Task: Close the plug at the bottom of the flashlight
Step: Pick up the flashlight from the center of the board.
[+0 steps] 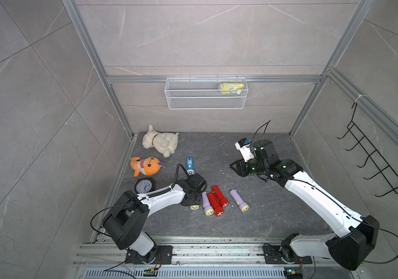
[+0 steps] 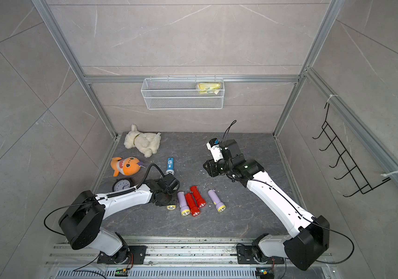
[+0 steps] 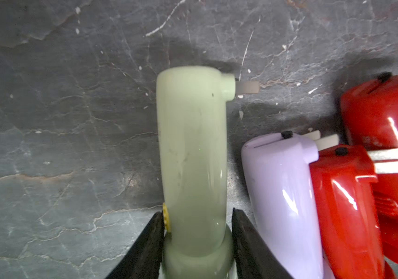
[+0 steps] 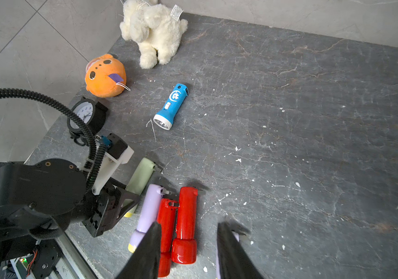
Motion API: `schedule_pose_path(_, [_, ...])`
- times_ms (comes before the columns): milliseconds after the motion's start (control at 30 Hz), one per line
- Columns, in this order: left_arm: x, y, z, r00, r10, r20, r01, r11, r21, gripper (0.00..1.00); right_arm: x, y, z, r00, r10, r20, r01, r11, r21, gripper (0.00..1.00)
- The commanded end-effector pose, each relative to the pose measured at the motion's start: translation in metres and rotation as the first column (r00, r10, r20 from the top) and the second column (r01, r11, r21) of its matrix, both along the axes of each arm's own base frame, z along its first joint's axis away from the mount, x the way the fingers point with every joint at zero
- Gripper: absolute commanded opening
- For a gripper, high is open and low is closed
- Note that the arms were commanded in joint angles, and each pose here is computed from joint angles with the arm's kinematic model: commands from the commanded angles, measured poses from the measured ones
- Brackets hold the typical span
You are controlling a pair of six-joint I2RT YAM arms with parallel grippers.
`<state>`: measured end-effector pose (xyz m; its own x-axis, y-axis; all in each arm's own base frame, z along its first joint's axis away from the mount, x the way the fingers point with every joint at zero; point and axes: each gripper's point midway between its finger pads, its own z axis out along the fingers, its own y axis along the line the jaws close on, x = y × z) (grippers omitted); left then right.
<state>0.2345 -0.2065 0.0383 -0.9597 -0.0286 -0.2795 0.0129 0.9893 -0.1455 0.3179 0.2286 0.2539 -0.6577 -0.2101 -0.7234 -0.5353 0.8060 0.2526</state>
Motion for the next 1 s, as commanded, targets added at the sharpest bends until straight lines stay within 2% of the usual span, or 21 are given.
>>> schedule_pose_path(0, [-0.009, 0.012, -0.003, 0.997, -0.079, 0.017, 0.078, 0.996, 0.033, 0.48, 0.001, 0.007, -0.008, 1.0, 0.022, -0.011, -0.022, 1.0, 0.01, 0.41])
schedule_pose_path(100, [-0.004, 0.024, -0.002, 0.993, -0.102, 0.055, 0.099, 0.993, 0.061, 0.48, 0.0, 0.009, -0.009, 1.0, 0.027, -0.016, -0.027, 0.999, 0.02, 0.41])
schedule_pose_path(133, [-0.002, 0.026, -0.002, 0.993, -0.104, 0.063, 0.101, 0.993, 0.055, 0.51, 0.0, 0.009, -0.01, 0.999, 0.028, -0.016, -0.027, 0.999, 0.02, 0.41])
schedule_pose_path(200, [0.003, 0.033, -0.001, 0.993, -0.088, 0.073, 0.085, 0.996, 0.041, 0.7, -0.001, 0.008, -0.009, 1.0, 0.027, -0.015, -0.026, 0.999, 0.021, 0.41])
schedule_pose_path(233, [0.005, 0.035, -0.002, 0.994, -0.083, 0.075, 0.081, 0.996, 0.036, 0.77, -0.002, 0.008, -0.008, 1.0, 0.027, -0.013, -0.027, 0.999, 0.021, 0.41])
schedule_pose_path(300, [0.01, 0.039, -0.002, 0.994, -0.074, 0.081, 0.072, 0.997, 0.03, 0.83, -0.003, 0.006, -0.008, 1.0, 0.025, -0.01, -0.025, 1.0, 0.018, 0.42])
schedule_pose_path(367, [0.013, 0.037, -0.004, 0.992, -0.096, 0.081, 0.094, 0.995, 0.026, 0.84, -0.004, 0.004, -0.008, 1.0, 0.023, -0.008, -0.022, 1.0, 0.013, 0.42])
schedule_pose_path(467, [0.016, 0.032, -0.009, 0.991, -0.123, 0.059, 0.122, 0.992, 0.022, 0.72, -0.005, 0.003, -0.011, 1.0, 0.02, -0.013, -0.02, 1.0, 0.003, 0.42])
schedule_pose_path(600, [0.016, 0.02, -0.014, 0.985, -0.167, 0.049, 0.169, 0.985, -0.032, 0.77, -0.004, 0.002, -0.013, 1.0, 0.016, -0.012, -0.016, 1.0, -0.003, 0.41])
schedule_pose_path(700, [0.013, 0.018, -0.016, 0.982, -0.184, 0.046, 0.186, 0.981, -0.06, 0.75, -0.004, 0.002, -0.013, 1.0, 0.015, -0.009, -0.015, 1.0, -0.004, 0.42])
schedule_pose_path(733, [0.012, 0.017, -0.015, 0.979, -0.197, 0.049, 0.2, 0.977, -0.071, 0.71, -0.003, 0.002, -0.012, 1.0, 0.014, -0.006, -0.014, 1.0, -0.004, 0.42])
schedule_pose_path(800, [0.009, 0.017, -0.012, 0.973, -0.221, 0.067, 0.226, 0.97, -0.084, 0.55, -0.002, 0.002, -0.011, 1.0, 0.013, -0.004, -0.013, 1.0, -0.004, 0.42])
schedule_pose_path(867, [0.008, 0.019, -0.004, 0.969, -0.227, 0.096, 0.236, 0.968, -0.085, 0.51, -0.001, 0.003, -0.009, 1.0, 0.014, 0.001, -0.014, 1.0, 0.002, 0.42])
schedule_pose_path(900, [0.007, 0.02, 0.001, 0.966, -0.234, 0.115, 0.244, 0.966, -0.085, 0.42, 0.0, 0.004, -0.008, 1.0, 0.015, 0.004, -0.015, 1.0, 0.006, 0.42])
schedule_pose_path(967, [0.009, 0.024, 0.012, 0.96, -0.233, 0.157, 0.247, 0.966, -0.079, 0.34, 0.001, 0.005, -0.007, 1.0, 0.015, 0.006, -0.015, 1.0, 0.009, 0.42])
